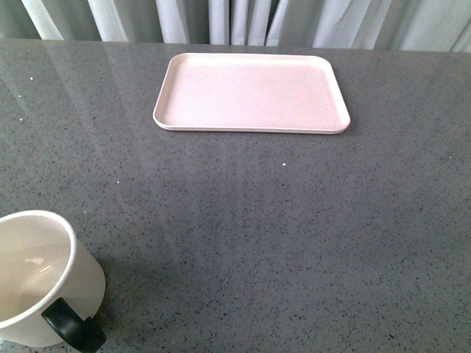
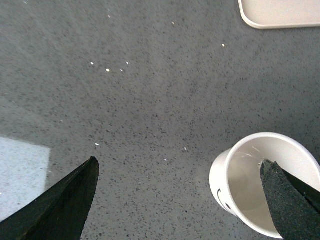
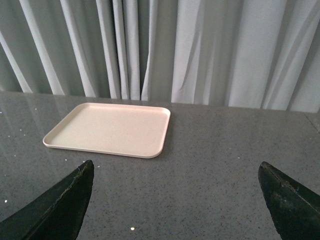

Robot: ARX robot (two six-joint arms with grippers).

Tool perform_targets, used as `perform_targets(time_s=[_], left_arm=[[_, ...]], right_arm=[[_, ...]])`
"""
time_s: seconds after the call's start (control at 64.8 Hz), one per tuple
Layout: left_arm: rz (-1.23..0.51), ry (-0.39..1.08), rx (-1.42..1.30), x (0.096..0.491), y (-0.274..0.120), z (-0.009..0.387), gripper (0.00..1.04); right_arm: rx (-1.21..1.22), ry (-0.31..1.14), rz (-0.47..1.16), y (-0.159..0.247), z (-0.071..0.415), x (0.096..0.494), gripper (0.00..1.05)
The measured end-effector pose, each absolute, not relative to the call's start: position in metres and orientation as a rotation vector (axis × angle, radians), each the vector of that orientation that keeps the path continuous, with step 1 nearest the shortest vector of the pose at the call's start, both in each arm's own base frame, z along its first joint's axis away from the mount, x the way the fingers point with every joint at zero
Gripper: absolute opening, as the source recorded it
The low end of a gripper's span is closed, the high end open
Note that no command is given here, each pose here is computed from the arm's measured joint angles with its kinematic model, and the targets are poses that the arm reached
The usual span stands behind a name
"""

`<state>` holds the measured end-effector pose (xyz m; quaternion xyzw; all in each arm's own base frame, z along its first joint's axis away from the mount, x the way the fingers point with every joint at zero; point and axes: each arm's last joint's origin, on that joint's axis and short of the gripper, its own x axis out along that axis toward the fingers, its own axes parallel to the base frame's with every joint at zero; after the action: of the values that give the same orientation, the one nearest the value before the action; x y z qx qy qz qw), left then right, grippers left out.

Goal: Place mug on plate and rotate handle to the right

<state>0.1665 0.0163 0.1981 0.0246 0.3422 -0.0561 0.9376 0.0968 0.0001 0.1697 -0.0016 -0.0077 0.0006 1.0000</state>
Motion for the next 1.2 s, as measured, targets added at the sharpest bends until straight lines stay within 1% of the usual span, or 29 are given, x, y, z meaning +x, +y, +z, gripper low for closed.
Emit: perform_targets(time_s=[0.185, 0.587, 0.988, 1.204], left_arm=[[-0.127, 0.742, 0.068, 0.176, 0.012, 0.186, 0.95], [-0.231, 0.826, 0.098, 0.188, -0.009, 0.159, 0.95], [-0.268, 0.917, 0.103, 0.198, -0.011, 0.138, 0.96], [-0.267, 0.941, 0.102, 0.204, -0.007, 0.131, 0.96]], right_arm=[[-0.003, -0.015, 0.001, 0.000, 0.170, 0.097, 0.96], [-0.003, -0.015, 0.001, 0.000, 0.170, 0.097, 0.96], [-0.003, -0.015, 0.001, 0.000, 0.170, 0.097, 0.96], [-0.003, -0.015, 0.001, 0.000, 0.170, 0.097, 0.96]])
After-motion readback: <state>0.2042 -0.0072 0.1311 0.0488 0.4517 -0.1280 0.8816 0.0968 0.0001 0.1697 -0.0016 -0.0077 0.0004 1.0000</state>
